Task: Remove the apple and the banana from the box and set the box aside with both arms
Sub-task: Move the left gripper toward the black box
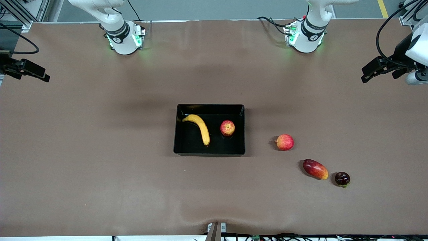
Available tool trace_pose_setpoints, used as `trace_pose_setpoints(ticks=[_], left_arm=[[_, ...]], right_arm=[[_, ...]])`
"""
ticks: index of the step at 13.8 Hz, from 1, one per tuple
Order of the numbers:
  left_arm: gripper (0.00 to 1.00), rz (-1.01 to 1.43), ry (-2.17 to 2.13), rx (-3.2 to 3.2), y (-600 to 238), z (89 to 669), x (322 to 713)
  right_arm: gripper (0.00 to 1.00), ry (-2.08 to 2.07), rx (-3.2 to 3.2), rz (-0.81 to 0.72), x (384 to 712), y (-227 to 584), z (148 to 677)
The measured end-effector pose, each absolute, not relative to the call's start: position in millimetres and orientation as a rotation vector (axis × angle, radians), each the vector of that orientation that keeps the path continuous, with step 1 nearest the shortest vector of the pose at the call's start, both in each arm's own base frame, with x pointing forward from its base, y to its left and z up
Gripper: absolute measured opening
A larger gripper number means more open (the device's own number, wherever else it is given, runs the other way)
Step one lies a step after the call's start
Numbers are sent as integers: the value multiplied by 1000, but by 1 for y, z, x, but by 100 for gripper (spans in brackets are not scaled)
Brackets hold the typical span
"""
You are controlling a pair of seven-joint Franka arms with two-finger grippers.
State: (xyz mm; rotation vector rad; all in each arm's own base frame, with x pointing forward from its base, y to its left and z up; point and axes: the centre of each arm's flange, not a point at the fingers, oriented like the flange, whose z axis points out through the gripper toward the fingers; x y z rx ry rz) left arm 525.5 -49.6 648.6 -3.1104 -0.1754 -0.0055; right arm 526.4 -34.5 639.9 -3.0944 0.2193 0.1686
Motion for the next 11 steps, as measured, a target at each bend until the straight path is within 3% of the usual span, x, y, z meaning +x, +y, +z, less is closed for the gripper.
trace_pose_setpoints(ticks=[7,11], left_arm=[[100,12,-189,-3103,-59,641,534],[100,75,-361,-3126,-135,583,565]], right_arm=[[100,220,-3094,166,526,-35,641],[100,220,-3095,163,526,-35,642]])
